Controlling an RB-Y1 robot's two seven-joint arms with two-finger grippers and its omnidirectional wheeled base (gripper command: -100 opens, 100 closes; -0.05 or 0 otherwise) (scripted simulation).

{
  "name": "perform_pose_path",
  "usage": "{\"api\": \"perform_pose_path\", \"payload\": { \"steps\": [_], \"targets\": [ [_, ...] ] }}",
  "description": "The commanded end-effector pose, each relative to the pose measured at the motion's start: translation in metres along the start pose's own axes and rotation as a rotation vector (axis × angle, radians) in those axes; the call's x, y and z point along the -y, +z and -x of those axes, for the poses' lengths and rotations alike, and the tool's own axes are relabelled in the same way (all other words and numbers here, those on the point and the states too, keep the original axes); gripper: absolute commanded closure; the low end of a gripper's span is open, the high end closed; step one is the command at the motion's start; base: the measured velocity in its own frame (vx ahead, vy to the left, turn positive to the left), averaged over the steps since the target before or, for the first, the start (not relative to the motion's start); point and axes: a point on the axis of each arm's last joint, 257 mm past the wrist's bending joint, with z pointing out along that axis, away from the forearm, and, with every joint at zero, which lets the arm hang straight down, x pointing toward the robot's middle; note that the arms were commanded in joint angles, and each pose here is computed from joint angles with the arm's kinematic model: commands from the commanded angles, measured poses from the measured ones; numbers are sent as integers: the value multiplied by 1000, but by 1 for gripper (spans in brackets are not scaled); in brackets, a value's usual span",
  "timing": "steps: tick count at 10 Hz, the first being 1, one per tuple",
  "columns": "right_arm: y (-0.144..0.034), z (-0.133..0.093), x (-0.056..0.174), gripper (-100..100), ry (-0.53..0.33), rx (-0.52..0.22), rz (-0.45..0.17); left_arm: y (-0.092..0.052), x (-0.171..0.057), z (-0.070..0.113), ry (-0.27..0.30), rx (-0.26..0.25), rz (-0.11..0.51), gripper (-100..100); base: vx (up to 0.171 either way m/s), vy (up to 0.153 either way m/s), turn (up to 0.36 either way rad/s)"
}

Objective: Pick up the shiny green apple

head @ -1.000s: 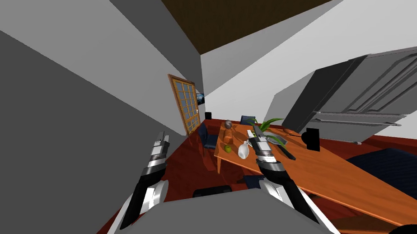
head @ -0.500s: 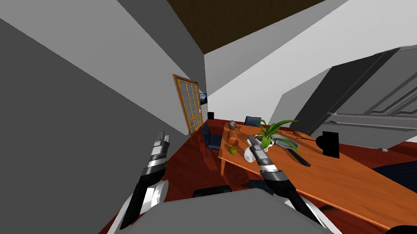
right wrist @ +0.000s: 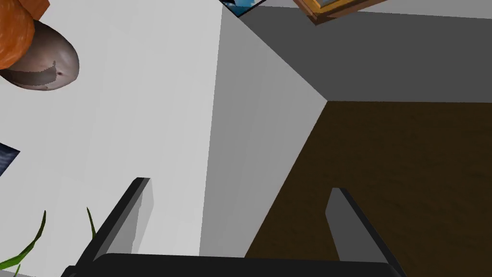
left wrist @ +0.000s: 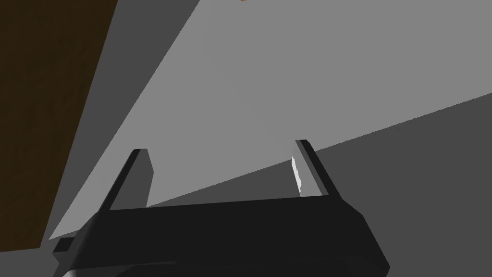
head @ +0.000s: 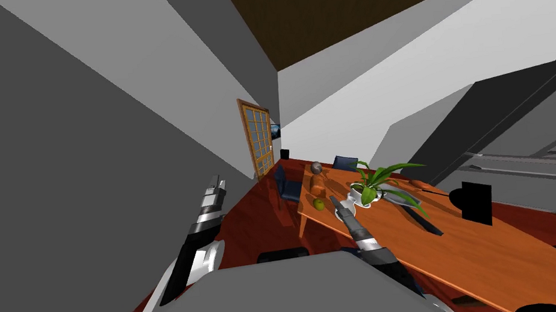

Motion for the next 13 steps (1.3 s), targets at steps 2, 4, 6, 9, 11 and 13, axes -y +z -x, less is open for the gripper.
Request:
{"api": "perform_pose_path", "payload": {
  "steps": [2,4,6,9,11,13],
  "targets": [
    [-28,-19,34,-100,-81,-90,-101,0,0,0,0,0,0,0,80,101,134],
    [-74,-40,79,-100,-190,-218,-218,0,0,0,0,0,0,0,72,82,192],
    [-108,-50,103,-100,-244,-293,-289,0,0,0,0,0,0,0,66,59,100],
    [-139,-57,123,-100,-297,-366,-346,0,0,0,0,0,0,0,68,63,108],
    [-202,-67,152,-100,-401,-514,-437,0,0,0,0,0,0,0,73,40,241],
    [-207,-67,157,-100,-401,-520,-451,0,0,0,0,0,0,0,68,38,39]
  ]
}}
